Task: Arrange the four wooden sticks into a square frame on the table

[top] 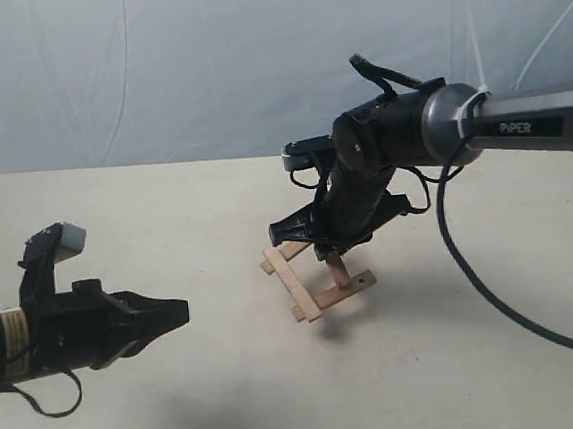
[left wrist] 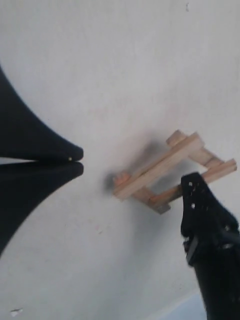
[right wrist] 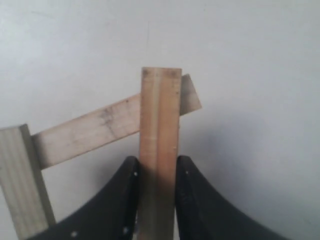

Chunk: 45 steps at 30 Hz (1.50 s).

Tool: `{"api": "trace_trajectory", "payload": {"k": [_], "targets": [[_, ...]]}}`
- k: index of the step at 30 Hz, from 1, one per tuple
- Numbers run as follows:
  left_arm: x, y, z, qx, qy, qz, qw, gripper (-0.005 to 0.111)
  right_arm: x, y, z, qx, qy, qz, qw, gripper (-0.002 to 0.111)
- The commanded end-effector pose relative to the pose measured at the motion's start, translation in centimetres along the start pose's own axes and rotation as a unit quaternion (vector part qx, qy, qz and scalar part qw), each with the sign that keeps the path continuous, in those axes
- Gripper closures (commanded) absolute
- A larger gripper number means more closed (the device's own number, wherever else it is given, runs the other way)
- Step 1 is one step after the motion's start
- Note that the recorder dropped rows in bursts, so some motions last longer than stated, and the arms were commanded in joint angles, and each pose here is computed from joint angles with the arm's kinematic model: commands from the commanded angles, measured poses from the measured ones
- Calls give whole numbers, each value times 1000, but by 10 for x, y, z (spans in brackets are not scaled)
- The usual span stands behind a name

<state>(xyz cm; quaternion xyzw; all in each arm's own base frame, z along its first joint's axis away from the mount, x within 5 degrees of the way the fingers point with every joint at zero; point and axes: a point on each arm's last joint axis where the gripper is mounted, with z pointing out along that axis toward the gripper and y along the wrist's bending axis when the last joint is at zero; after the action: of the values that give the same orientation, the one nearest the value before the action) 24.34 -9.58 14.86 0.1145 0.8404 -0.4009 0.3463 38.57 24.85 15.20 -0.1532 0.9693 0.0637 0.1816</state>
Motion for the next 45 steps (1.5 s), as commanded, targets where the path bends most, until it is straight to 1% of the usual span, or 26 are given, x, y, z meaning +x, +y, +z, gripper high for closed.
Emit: {"api": "trace_trajectory", "payload": {"k": [1,3,6,11,15,16,17,18,19,21,22,25,27,30,34,36,37,38,40,41,42,45], "targets": [[12,-17,-20,17,-27,12,999,107,-15,0,14,13,24,22,999,109],[18,-21,-28,12,-29,22,999,107,-20,1,23,18,39,31,999,109],[23,-25,-37,-8,-36,32,999,107,-26,4,37,19,51,51,997,109],[24,-27,-48,-52,-45,51,996,107,-33,14,51,-19,58,90,994,109],[22,-29,-51,-57,-52,58,995,107,-33,16,57,-32,62,101,992,108],[22,-29,-51,-57,-51,59,995,107,-33,16,57,-29,62,98,993,104],[22,-29,-51,-57,-50,61,995,107,-31,15,57,-21,68,94,993,93],[22,-29,-51,-57,-50,62,995,107,-31,14,57,-18,72,92,993,85],[22,-29,-51,-56,-51,62,995,107,-29,12,56,-8,77,84,993,72],[22,-29,-51,-56,-51,62,995,107,-28,8,55,12,83,65,994,58],[22,-29,-51,-56,-50,62,995,107,-29,7,52,21,84,55,995,56],[22,-29,-51,-53,-51,63,995,107,-29,1,38,50,97,32,993,56],[22,-30,-51,-50,-53,63,995,107,-28,1,32,53,112,15,992,56],[22,-31,-51,-43,-52,66,995,107,-24,-1,29,61,135,13,989,56],[22,-31,-51,-42,-51,68,995,107,-23,-1,29,62,139,13,988,56],[22,-31,-51,-42,-50,69,995,107,-23,-1,29,61,140,14,988,58],[22,-31,-51,-42,-50,69,995,107,-23,-1,29,61,141,13,988,62],[22,-31,-51,-42,-50,69,995,107,-22,-1,29,61,144,8,988,68],[22,-31,-51,-42,-50,69,995,107,-21,-1,28,61,150,3,987,86],[22,-31,-51,-42,-50,69,995,107,-21,-1,28,64,151,0,986,100],[22,-32,-51,-41,-50,69,996,107,-21,-1,28,64,151,0,986,110],[22,-32,-51,-40,-50,69,996,107,-23,-1,26,62,145,0,987,102]]}}
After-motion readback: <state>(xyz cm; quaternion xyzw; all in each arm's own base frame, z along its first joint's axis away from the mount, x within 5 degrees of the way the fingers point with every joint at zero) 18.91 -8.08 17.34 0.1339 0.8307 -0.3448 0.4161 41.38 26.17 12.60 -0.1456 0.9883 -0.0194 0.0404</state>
